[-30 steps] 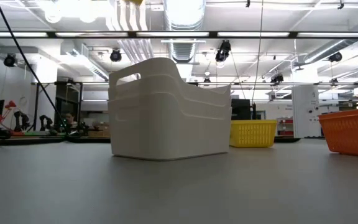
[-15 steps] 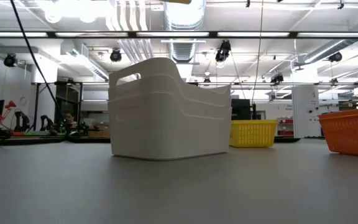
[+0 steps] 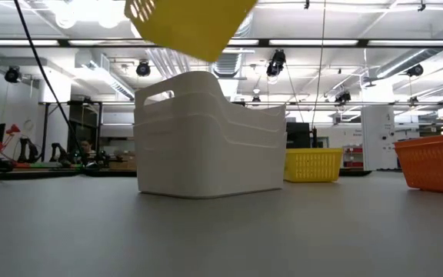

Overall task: Stack baskets by color
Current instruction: Stack the left yellow bin on the right yellow bin

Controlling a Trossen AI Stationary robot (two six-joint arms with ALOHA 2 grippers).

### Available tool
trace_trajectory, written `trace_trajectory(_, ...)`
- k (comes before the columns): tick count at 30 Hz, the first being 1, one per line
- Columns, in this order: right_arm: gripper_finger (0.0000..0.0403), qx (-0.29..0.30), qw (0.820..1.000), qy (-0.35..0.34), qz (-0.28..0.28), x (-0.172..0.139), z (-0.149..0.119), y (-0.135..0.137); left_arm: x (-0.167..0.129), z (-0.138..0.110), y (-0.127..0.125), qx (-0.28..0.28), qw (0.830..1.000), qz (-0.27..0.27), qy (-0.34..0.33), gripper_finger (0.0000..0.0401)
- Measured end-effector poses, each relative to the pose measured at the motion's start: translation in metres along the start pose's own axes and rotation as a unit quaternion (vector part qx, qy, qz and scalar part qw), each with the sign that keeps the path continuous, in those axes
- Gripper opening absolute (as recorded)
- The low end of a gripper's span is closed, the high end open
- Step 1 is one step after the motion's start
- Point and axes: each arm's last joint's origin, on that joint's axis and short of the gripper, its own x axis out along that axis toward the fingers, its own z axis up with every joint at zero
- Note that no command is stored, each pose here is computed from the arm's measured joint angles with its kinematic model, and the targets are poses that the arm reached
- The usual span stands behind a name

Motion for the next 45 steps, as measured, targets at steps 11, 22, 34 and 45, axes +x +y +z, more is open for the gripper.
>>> trace_trajectory(11,0.0173,0.045,0.994,0.077,-0.060,0.004,0.031,0.022,-0.002,-0.005,0.010,-0.024,0.999,0.045,0.015,0.0000)
trace_trajectory(22,0.0161,0.083,0.986,0.110,-0.097,0.017,0.022,0.017,-0.005,-0.004,0.022,-0.028,0.995,0.100,0.007,0.0000)
trace_trajectory(34,0.0048,0.069,0.985,0.153,-0.046,0.037,0.010,0.012,-0.005,-0.004,0.026,-0.029,0.993,0.111,0.003,0.0022)
trace_trajectory(45,0.0008,0.077,0.979,0.185,-0.046,0.034,0.002,0.011,-0.024,0.004,0.026,0.039,0.990,0.134,-0.015,0.0154)
